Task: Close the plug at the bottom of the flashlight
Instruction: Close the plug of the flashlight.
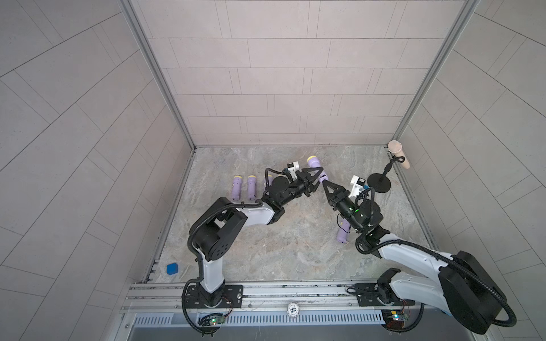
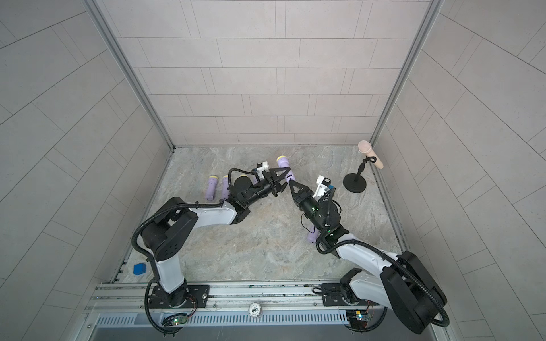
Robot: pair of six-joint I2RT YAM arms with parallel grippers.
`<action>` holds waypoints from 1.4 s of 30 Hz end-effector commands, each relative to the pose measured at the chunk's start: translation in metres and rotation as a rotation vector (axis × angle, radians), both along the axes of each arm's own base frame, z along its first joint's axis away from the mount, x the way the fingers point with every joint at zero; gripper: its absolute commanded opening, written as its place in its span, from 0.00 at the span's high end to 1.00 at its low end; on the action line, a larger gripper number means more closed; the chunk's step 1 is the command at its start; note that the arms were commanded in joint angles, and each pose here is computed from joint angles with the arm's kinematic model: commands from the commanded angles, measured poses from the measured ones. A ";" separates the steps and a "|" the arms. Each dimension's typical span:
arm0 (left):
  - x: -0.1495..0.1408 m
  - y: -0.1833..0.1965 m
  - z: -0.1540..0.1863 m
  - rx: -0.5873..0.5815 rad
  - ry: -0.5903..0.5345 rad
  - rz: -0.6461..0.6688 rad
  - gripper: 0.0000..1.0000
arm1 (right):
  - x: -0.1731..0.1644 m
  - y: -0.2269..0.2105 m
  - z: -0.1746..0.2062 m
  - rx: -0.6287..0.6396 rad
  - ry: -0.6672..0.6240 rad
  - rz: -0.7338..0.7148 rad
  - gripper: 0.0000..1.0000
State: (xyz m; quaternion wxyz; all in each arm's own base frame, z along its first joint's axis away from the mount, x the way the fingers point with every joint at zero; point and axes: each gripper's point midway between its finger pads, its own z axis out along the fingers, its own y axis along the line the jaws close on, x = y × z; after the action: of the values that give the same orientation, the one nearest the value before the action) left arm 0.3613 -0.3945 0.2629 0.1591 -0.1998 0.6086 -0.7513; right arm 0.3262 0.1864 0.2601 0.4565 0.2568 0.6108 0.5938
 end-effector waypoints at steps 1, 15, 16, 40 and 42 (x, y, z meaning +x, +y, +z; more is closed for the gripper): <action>-0.020 -0.013 0.024 -0.052 -0.049 -0.086 1.00 | -0.002 -0.004 0.018 0.029 -0.046 -0.008 0.75; -0.021 -0.014 0.035 -0.067 -0.062 -0.090 1.00 | -0.001 -0.008 0.010 -0.002 -0.010 -0.025 0.83; -0.021 -0.014 0.036 -0.068 -0.065 -0.090 1.00 | -0.001 -0.008 0.008 -0.005 -0.003 -0.025 0.82; -0.010 -0.006 0.040 -0.061 -0.070 -0.061 1.00 | -0.012 -0.025 -0.014 -0.120 0.090 -0.071 0.72; -0.009 -0.004 0.038 -0.048 -0.071 -0.056 1.00 | -0.016 -0.027 -0.010 -0.155 0.083 -0.073 0.70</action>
State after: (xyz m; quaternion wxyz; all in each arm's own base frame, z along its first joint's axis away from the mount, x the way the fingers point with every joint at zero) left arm 0.3569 -0.4026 0.2611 0.1439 -0.1922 0.6211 -0.7461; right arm 0.3134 0.1670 0.2517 0.4592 0.2697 0.6478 0.5447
